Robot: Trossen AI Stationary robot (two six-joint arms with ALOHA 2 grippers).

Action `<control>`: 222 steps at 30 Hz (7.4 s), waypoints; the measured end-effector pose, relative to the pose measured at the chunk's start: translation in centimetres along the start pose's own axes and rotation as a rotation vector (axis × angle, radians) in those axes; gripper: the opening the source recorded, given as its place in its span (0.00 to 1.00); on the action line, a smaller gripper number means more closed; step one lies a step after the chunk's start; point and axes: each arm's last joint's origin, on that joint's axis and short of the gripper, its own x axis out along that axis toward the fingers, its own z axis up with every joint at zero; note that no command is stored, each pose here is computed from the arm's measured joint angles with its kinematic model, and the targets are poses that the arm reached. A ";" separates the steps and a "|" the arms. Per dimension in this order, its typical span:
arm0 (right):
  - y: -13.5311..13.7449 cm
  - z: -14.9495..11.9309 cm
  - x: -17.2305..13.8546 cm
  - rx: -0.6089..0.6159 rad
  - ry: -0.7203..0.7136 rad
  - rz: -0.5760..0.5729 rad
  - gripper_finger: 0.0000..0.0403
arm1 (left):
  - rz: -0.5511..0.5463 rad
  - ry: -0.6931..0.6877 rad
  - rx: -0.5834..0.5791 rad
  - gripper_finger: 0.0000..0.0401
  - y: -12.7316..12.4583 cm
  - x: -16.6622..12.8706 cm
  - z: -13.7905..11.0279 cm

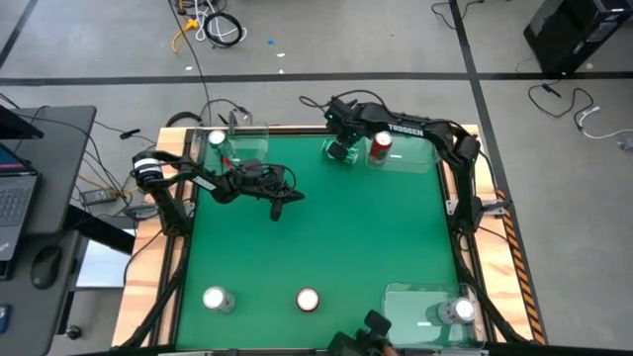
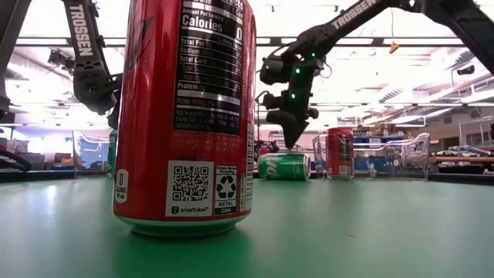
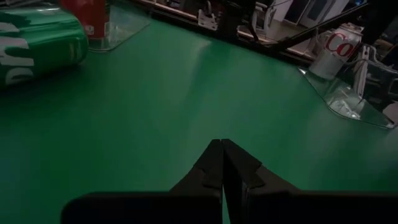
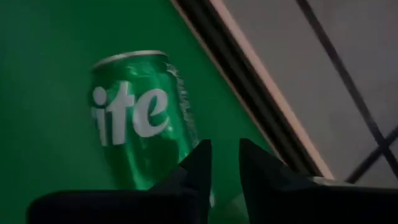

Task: Sort soda cans
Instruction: Put the green soda can into the top left transparent bin

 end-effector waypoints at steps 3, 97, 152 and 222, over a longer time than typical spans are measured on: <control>0.3 0.1 -0.3 -0.001 -0.006 0.104 0.11 | 0.000 0.000 0.000 0.00 0.0 0.0 0.0; 11.3 -2.0 0.7 -0.440 0.175 0.325 0.72 | -0.155 -0.068 0.055 0.00 -0.7 -0.1 1.0; 16.6 -13.6 4.6 0.091 -1.089 0.389 0.72 | -0.333 -0.344 0.167 0.02 1.6 -2.9 5.5; 15.3 -13.9 -7.0 -0.071 -0.962 0.475 0.85 | -0.064 0.013 0.200 0.88 0.2 -0.2 0.2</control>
